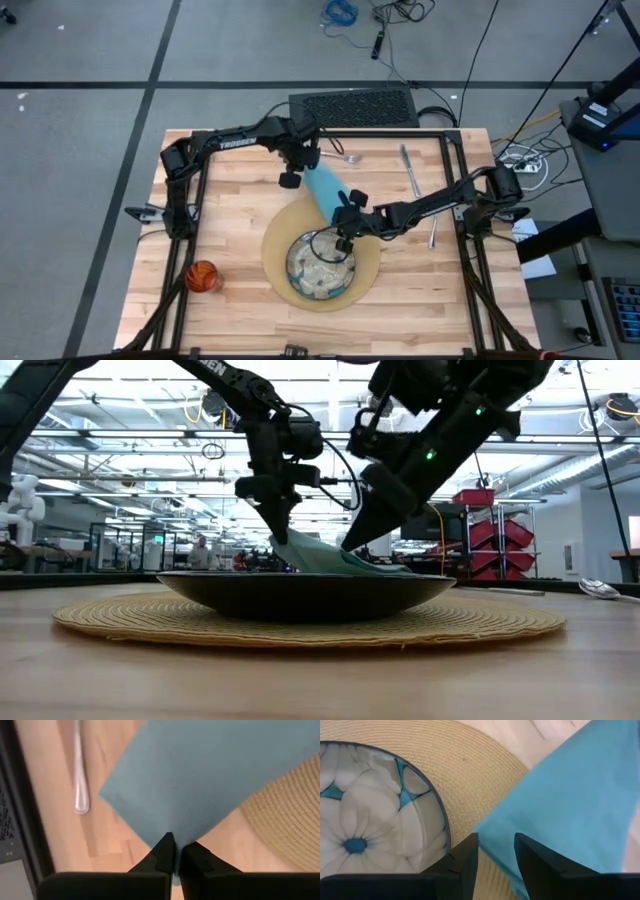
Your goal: Set table place
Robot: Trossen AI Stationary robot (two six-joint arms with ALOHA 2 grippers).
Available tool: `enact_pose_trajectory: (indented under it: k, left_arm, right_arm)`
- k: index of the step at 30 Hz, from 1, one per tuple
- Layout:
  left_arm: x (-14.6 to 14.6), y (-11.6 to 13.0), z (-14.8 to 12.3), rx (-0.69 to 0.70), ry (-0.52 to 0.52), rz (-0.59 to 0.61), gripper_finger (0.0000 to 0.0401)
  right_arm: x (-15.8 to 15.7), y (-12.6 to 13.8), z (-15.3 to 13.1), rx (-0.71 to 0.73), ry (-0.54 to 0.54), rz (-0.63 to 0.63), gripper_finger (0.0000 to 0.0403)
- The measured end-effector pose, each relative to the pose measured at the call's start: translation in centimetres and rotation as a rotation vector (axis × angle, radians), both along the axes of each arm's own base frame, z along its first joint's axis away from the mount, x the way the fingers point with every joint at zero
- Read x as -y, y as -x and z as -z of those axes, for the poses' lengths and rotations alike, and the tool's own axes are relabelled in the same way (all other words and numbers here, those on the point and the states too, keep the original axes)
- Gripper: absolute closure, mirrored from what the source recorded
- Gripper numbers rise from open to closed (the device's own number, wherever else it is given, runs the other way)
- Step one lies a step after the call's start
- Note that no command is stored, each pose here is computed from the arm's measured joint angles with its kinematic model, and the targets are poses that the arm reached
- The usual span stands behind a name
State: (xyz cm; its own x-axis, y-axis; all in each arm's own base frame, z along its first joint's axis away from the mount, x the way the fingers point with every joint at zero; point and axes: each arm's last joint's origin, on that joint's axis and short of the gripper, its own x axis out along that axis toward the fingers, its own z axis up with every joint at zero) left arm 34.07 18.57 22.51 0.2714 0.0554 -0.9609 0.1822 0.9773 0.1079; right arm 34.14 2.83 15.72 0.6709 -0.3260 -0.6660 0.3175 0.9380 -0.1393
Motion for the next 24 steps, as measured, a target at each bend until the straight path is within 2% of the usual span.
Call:
enact_pose_trajectory:
  k: [11,19,21,24]
  left_arm:
    - [-1.4,0.8,-0.1,0.022,0.033,-0.040,0.0401]
    - [-1.3,0.8,-0.1,0.033,0.060,-0.032,0.0401]
    - [-1.2,0.8,-0.1,0.037,0.086,-0.024,0.0401]
    - [-1.1,0.8,-0.1,0.046,0.108,-0.017,0.0401]
  right_arm:
    - [-0.4,-0.9,-0.1,0.106,-0.010,-0.004,0.0284]
    - [0.4,-2.0,1.5,0.160,0.005,0.057,0.0284]
    - [0.6,-2.5,1.6,0.218,-0.022,0.078,0.0284]
    - [1.2,-3.3,1.5,0.266,-0.125,0.102,0.0277]
